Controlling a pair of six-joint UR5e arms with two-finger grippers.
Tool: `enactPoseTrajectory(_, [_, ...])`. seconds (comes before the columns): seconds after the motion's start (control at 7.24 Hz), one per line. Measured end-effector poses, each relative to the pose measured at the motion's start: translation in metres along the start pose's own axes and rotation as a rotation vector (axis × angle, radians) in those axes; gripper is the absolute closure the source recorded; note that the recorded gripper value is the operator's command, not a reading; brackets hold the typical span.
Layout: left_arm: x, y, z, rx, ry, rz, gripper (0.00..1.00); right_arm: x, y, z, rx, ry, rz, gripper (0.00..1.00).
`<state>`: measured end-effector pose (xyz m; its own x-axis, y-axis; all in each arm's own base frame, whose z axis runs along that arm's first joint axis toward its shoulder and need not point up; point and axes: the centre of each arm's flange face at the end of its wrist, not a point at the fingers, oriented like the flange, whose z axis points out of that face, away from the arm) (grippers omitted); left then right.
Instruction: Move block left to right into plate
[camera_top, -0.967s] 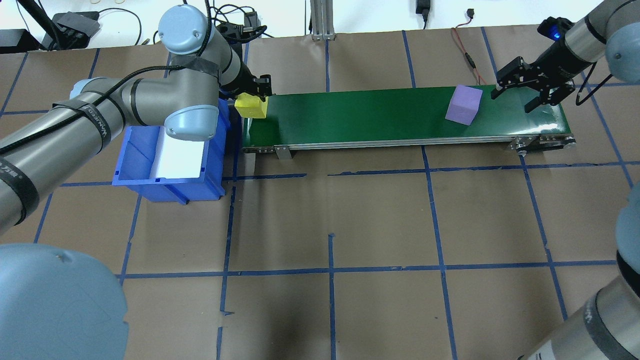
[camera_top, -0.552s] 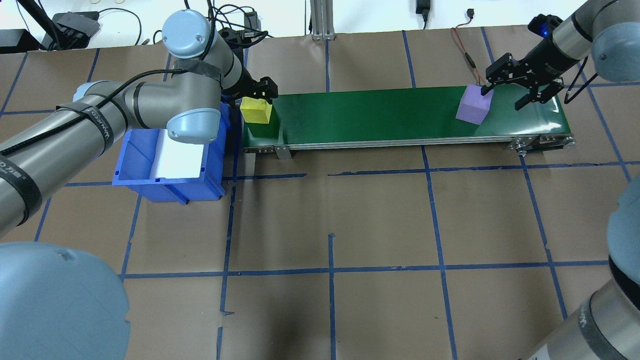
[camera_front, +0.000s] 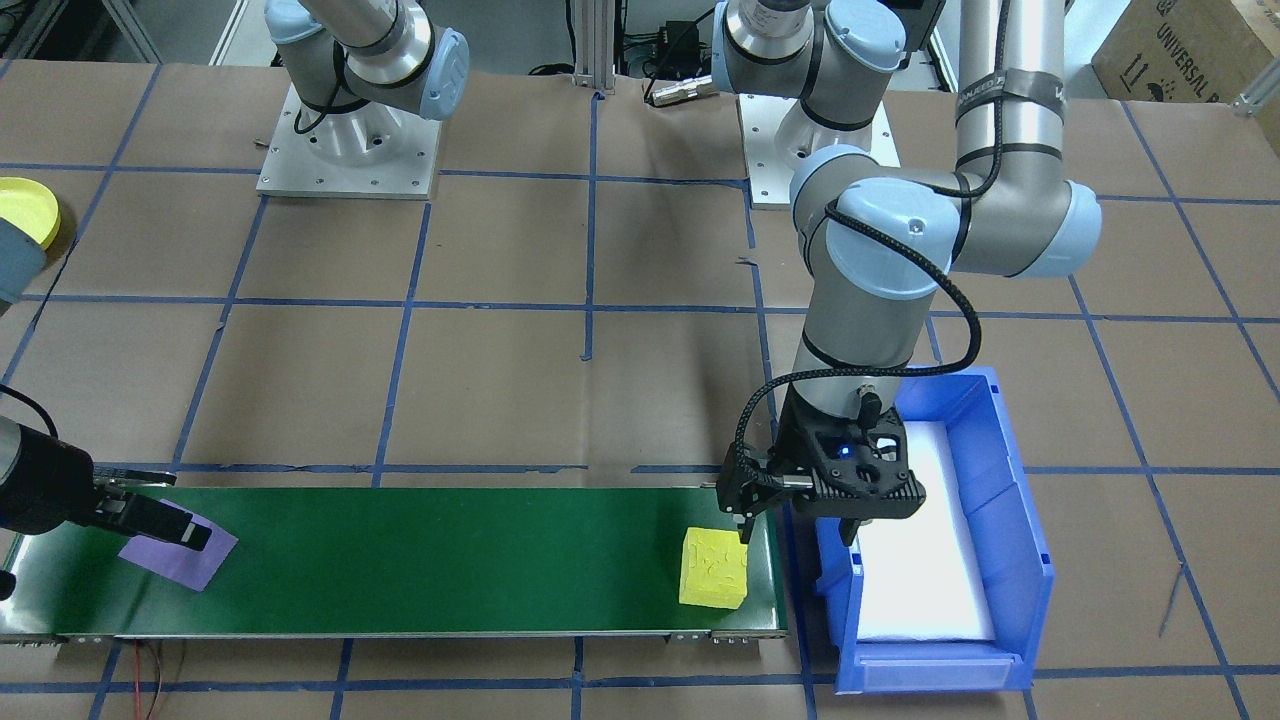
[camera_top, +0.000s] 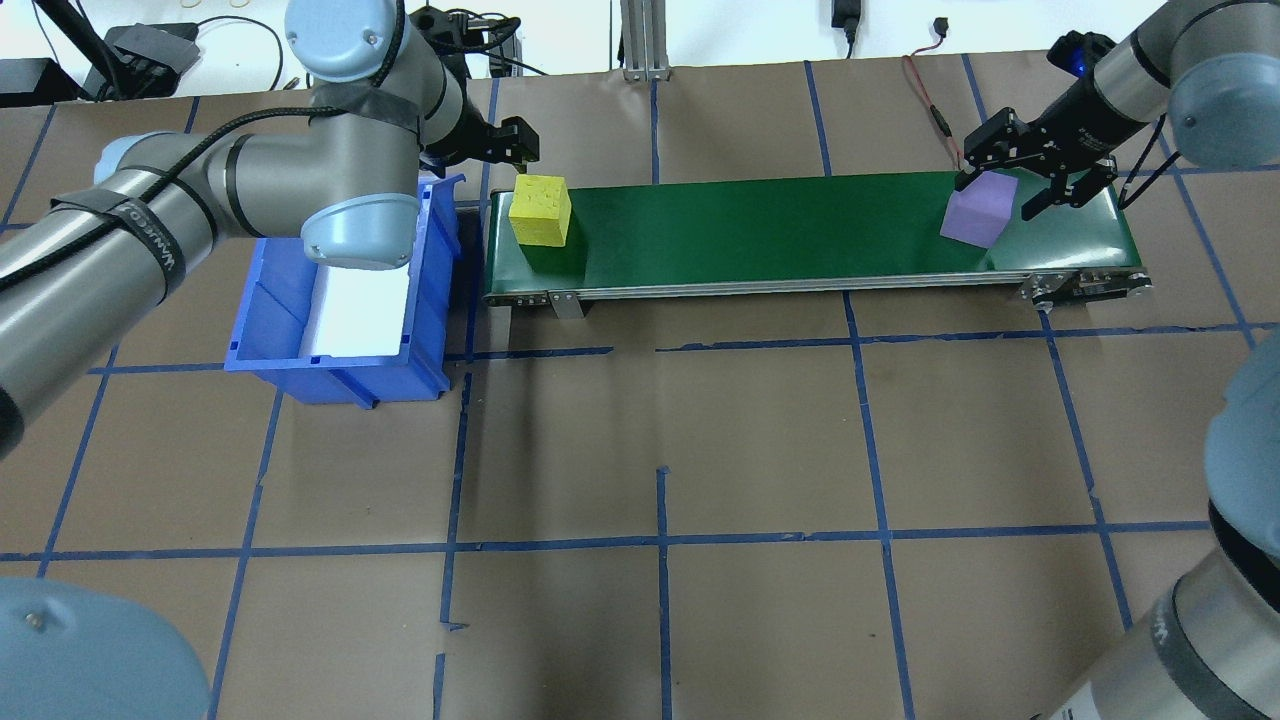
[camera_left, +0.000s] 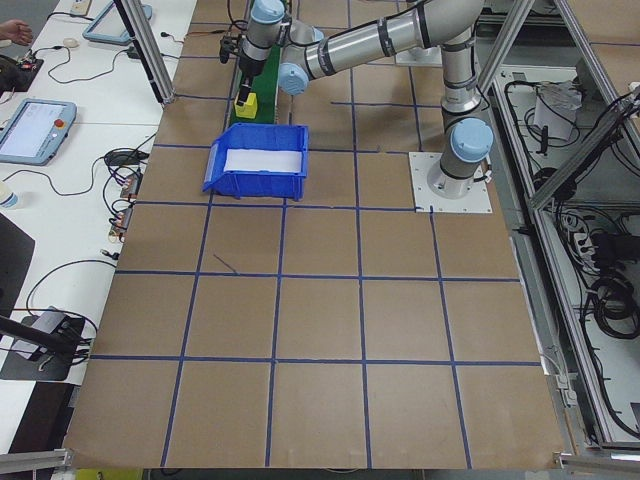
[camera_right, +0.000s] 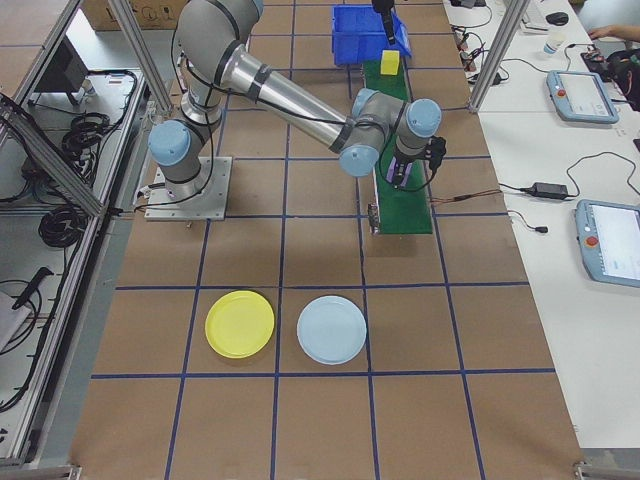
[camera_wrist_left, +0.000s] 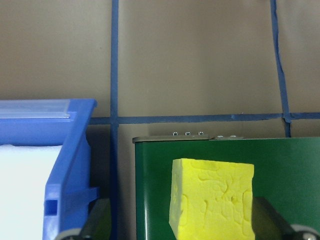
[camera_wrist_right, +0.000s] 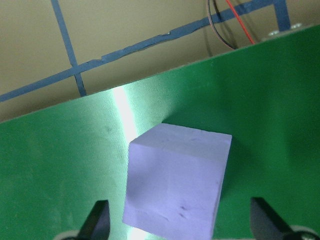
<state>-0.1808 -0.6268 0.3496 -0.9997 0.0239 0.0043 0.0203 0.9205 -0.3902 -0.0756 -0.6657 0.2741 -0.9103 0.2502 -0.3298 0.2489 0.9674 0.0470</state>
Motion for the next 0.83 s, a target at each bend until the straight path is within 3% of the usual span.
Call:
enactPoseTrajectory(0.14, [-0.008,0.001,-0.027,-0.013,-0.034,0.024,0.0,0.003,-0.004,0.006,0.004,0.004,0.015,0.1])
enactPoseTrajectory(0.28, [-0.019,0.007,-0.062,-0.055,-0.058,0.03,0.0,0.005,-0.006,0.01,0.005,0.01,0.028,0.29])
enactPoseTrajectory(0.41, [-0.033,0.02,-0.103,-0.124,-0.074,0.021,0.0,0.008,-0.006,0.013,0.001,0.032,0.035,0.53])
enactPoseTrajectory(0.55, [-0.047,0.038,-0.143,-0.202,-0.085,0.003,0.0,0.013,-0.006,0.014,-0.005,0.071,0.038,0.7])
enactPoseTrajectory(0.69, [-0.057,0.056,-0.168,-0.27,-0.091,-0.012,0.0,0.017,-0.005,0.012,-0.006,0.116,0.051,0.83])
enactPoseTrajectory(0.83, [-0.06,0.068,-0.173,-0.317,-0.089,-0.019,0.0,0.019,-0.004,0.004,0.001,0.168,0.072,0.9])
